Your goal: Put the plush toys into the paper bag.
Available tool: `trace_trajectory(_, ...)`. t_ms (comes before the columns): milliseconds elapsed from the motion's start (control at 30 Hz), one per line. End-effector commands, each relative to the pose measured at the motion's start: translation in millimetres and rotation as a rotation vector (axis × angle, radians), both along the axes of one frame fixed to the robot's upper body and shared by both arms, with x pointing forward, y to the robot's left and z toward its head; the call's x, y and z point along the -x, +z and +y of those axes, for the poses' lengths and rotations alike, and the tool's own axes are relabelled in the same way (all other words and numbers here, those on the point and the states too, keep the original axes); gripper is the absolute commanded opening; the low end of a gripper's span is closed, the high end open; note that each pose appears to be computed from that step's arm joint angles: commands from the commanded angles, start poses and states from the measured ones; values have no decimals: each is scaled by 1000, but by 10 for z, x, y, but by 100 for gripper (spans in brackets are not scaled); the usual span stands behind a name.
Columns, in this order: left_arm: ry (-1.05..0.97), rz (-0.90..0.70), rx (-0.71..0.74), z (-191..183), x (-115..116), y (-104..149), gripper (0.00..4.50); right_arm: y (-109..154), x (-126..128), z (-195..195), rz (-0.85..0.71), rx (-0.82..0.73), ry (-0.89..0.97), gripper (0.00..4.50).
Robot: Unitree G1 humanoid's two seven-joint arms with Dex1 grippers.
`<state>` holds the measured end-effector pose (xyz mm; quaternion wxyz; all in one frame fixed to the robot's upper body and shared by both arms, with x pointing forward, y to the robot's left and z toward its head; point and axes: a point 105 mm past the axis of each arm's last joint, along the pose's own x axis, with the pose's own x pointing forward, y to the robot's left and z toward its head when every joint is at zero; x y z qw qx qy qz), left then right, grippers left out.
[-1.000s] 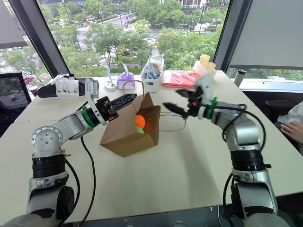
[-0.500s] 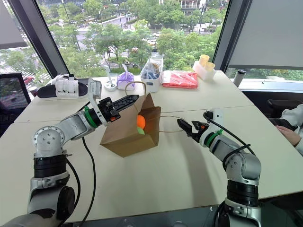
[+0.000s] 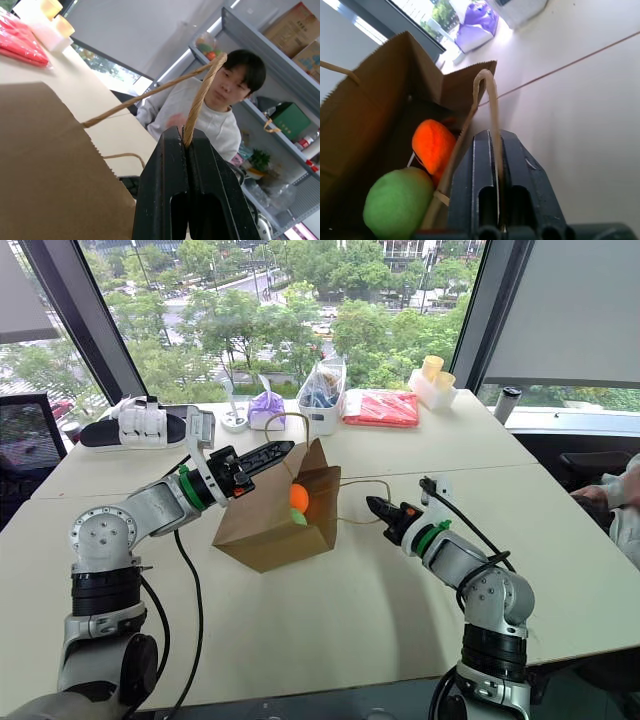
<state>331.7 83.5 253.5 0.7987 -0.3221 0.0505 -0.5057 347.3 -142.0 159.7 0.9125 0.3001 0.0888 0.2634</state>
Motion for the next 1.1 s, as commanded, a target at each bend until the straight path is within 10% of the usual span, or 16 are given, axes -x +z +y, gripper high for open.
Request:
trace_trajectory(33,-28,-103,-6,-58,50,197,0,512,91,-10,-217,-67,22,3)
trace_trajectory(400,-75,-261,-53,-131,-227,508,0,1667,312,-106,-601,-165,78,3)
trace_trajectory(667,11,-149,-112,13,-444,-28,0,1346,363,77,-493,-165,118,3)
trace_trajectory(1000,2,-113,-45,15,-401,-25,0,990,351,111,-381,-148,87,3)
trace_trajectory(1100,-3,-102,-33,1,-385,-25,55,971,357,69,-381,-139,77,88)
